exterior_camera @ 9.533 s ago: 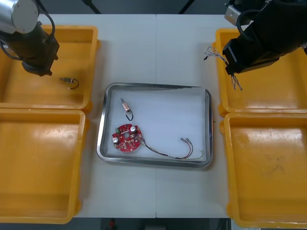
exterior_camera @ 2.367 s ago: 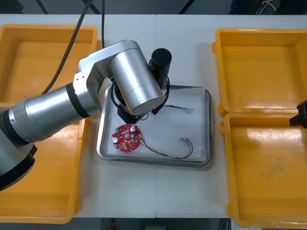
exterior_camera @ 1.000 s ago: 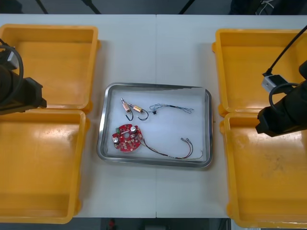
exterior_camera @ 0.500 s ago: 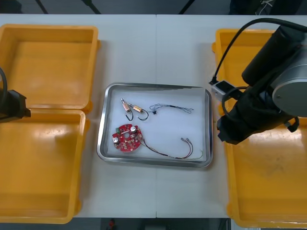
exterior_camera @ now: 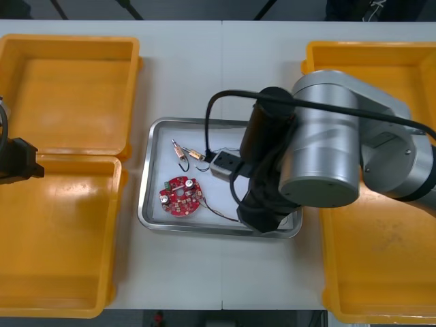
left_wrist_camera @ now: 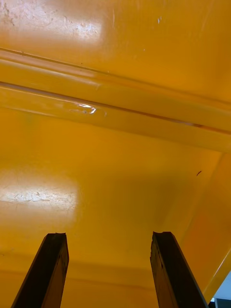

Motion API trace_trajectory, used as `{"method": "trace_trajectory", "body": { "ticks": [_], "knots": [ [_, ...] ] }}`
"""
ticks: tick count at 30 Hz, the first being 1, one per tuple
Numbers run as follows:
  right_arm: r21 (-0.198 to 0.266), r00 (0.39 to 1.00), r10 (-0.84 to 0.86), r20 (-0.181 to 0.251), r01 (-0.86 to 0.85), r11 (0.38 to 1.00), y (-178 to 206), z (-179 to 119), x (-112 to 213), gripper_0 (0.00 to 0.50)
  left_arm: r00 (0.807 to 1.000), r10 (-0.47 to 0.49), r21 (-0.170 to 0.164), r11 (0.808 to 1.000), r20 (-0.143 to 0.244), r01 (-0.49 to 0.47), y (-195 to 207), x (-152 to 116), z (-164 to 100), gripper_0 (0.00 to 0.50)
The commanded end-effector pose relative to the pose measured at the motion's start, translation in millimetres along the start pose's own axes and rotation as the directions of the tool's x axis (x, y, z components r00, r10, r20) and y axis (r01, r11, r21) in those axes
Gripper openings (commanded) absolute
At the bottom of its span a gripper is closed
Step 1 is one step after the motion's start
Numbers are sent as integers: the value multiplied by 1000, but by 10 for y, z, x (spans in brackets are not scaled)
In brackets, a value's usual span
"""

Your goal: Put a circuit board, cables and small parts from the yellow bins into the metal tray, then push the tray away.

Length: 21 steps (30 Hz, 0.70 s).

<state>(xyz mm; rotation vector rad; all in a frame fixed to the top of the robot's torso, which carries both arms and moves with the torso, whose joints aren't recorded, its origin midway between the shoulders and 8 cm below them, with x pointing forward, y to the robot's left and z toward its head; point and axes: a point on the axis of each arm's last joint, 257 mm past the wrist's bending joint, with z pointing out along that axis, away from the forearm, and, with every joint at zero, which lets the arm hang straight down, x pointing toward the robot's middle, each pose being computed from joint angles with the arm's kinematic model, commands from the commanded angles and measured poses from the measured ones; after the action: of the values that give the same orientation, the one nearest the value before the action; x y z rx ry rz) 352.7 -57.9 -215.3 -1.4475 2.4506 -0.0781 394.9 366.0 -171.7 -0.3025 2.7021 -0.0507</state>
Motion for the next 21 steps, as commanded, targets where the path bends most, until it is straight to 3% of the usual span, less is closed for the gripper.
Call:
{"method": "trace_trajectory", "body": {
  "ticks": [1, 9, 16, 21],
  "knots": [
    [8, 971, -234, 57, 234, 972, 226, 68, -364, 500, 996, 84, -33, 996, 2, -84, 142, -29, -99, 500],
    [47, 900, -430, 70, 427, 903, 395, 366, -550, 500, 994, 113, -33, 993, -10, -113, 149, -4, -106, 500],
    [90, 856, -516, 28, 512, 854, 442, 650, -529, 500, 992, 126, -59, 991, 21, -124, 214, -96, -113, 500],
    [89, 846, -533, 14, 530, 843, 485, 704, -479, 500, 990, 135, -66, 989, 26, -133, 230, -114, -114, 500]
  ]
}}
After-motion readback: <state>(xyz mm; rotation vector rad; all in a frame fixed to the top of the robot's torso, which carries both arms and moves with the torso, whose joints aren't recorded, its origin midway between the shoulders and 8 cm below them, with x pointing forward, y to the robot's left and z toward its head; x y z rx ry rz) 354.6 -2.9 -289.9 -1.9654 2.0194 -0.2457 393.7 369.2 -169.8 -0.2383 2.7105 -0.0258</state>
